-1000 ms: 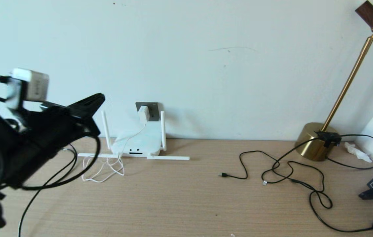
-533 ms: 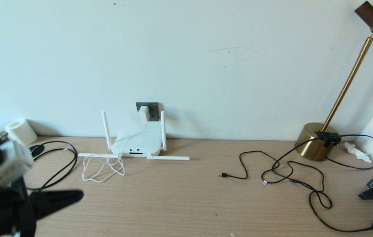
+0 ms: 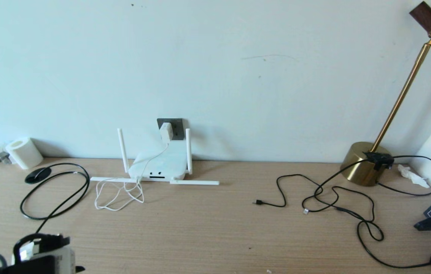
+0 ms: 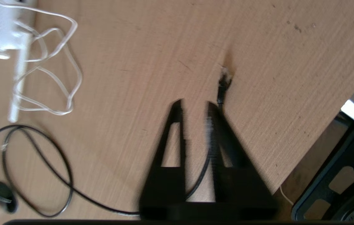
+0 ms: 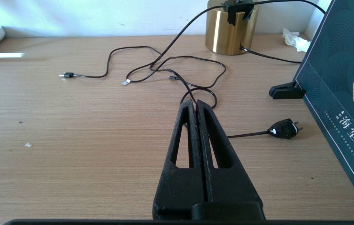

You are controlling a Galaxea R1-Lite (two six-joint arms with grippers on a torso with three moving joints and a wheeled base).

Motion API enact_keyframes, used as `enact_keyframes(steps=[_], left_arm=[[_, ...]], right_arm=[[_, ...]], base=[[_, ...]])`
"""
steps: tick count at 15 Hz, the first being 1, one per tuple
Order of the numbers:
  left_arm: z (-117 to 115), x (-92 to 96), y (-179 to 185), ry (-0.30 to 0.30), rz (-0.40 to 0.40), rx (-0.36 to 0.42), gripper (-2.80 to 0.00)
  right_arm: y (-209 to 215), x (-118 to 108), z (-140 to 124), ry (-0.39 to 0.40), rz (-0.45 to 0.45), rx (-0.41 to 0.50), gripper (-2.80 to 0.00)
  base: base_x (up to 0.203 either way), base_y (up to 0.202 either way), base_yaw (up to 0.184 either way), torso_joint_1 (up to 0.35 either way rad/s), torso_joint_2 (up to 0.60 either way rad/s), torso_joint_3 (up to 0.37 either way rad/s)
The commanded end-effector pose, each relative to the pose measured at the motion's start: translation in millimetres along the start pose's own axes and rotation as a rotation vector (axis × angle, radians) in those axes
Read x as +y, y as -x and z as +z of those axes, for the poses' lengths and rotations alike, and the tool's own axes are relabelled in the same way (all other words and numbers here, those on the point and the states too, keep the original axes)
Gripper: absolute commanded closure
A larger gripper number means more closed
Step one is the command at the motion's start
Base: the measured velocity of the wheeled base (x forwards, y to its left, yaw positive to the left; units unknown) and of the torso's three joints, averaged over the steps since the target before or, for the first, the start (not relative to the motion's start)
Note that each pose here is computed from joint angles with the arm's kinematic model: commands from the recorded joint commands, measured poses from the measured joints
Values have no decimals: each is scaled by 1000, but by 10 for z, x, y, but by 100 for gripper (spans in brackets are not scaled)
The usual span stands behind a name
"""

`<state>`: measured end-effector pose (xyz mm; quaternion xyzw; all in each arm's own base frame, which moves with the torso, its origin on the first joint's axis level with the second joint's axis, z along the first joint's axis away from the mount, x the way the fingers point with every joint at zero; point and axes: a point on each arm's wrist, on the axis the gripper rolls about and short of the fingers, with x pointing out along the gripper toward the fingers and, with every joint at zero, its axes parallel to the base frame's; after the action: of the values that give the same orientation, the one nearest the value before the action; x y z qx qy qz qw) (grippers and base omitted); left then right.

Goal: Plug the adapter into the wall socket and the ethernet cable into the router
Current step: Pick up cable

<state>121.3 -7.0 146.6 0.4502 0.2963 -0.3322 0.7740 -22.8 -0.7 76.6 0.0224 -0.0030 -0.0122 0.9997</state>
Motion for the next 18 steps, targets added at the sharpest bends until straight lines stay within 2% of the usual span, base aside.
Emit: enact_keyframes(steps=[1,2,4,6,9,12,18], left_arm=[[-31,42,-192,-3,-93,39,-280],[-34,72,-255,-14,-114,46,-280],[-17,176,-361,-82,-140,48,-280],[-38,210,-494,-107,-198,64,-280],[-111,130,-640,-98,-288,95,-280],[-152,92,-728,-109,-340,110,-280],[-241,6,-922,-78,-457,145,-280]], right_arm=[[0,0,0,0,0,-1,0],[0,0,0,0,0,-1,0],[0,0,0,0,0,-1,0],[0,0,0,0,0,-1,0],[0,0,0,0,0,-1,0],[0,0,0,0,0,-1,0],[0,0,0,0,0,-1,0]], base=[[0,0,0,0,0,0],[0,0,0,0,0,0],[0,0,0,0,0,0],[0,0,0,0,0,0],[0,0,0,0,0,0],[0,0,0,0,0,0],[0,0,0,0,0,0]])
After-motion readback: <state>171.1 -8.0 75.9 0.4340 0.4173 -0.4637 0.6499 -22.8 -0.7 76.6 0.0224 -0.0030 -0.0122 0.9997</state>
